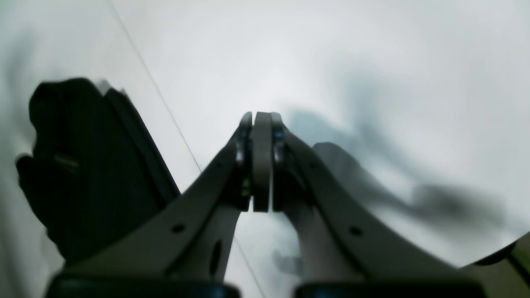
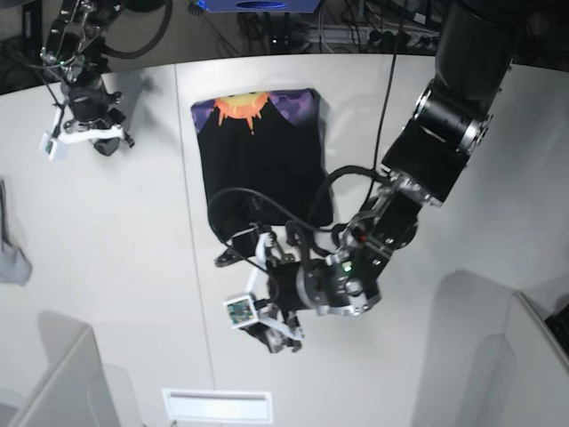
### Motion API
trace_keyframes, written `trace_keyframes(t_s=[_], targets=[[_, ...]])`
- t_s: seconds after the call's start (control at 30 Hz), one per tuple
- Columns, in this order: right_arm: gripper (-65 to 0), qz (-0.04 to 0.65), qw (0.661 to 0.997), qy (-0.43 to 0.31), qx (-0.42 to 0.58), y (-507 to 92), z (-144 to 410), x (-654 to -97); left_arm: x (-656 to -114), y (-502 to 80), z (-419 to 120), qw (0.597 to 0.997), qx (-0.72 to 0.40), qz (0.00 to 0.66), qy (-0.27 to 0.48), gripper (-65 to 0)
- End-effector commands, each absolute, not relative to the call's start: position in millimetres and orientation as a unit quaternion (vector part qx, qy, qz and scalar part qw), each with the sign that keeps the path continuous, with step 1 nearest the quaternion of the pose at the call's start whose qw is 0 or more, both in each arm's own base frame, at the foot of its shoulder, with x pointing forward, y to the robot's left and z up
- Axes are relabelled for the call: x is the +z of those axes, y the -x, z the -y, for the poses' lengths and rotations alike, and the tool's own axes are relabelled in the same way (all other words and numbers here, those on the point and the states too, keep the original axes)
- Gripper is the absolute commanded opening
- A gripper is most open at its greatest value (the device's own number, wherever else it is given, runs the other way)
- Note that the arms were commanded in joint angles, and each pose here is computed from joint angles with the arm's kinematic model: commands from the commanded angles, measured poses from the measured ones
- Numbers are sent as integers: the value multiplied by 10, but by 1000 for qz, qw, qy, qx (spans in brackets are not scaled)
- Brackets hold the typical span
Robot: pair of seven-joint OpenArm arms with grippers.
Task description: Fold the T-shirt properly
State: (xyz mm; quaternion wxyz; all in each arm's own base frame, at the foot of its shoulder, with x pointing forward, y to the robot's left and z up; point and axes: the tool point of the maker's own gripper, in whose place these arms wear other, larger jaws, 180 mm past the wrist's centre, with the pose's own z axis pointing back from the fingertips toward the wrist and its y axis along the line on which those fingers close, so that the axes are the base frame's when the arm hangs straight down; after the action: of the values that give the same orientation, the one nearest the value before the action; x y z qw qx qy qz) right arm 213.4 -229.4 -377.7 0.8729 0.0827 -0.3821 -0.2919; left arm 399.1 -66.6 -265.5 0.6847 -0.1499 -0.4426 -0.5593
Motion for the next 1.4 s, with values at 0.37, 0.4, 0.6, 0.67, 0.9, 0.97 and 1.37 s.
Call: trace_keyframes(t_s=[0.37, 0.4, 0.6, 0.67, 0.9, 0.97, 1.37], targets=[[-650, 425, 901, -19, -80, -2069, 2068, -3674, -2738, -3315, -1176, 767, -424, 481, 1, -650], [-650, 433, 898, -22, -73, -2042, 2045, -3651, -2814, -3254, -1320, 782, -408, 471, -5, -650], [-650, 436, 898, -24, -52, -1791, 2022, -3684, -3175, -2754, -1863, 829, -359, 428, -15, -650], [-650, 429, 902, -28, -46, -1702, 2002, -3714, -3236, -2548, -1859, 823, -353, 445, 12, -650], [-650, 413, 909, -35, -26, -1457, 1931, -3703, -3148, -1919, -1792, 774, -311, 537, 122, -650], [-650, 402, 915, -32, -19, -1367, 1956, -3732, -3219, -1782, -1853, 783, -299, 530, 128, -650], [-650, 214, 977, -22, -9, -42, 2039, -4028, -4255, -282, -2185, 908, -216, 318, 169, -650]])
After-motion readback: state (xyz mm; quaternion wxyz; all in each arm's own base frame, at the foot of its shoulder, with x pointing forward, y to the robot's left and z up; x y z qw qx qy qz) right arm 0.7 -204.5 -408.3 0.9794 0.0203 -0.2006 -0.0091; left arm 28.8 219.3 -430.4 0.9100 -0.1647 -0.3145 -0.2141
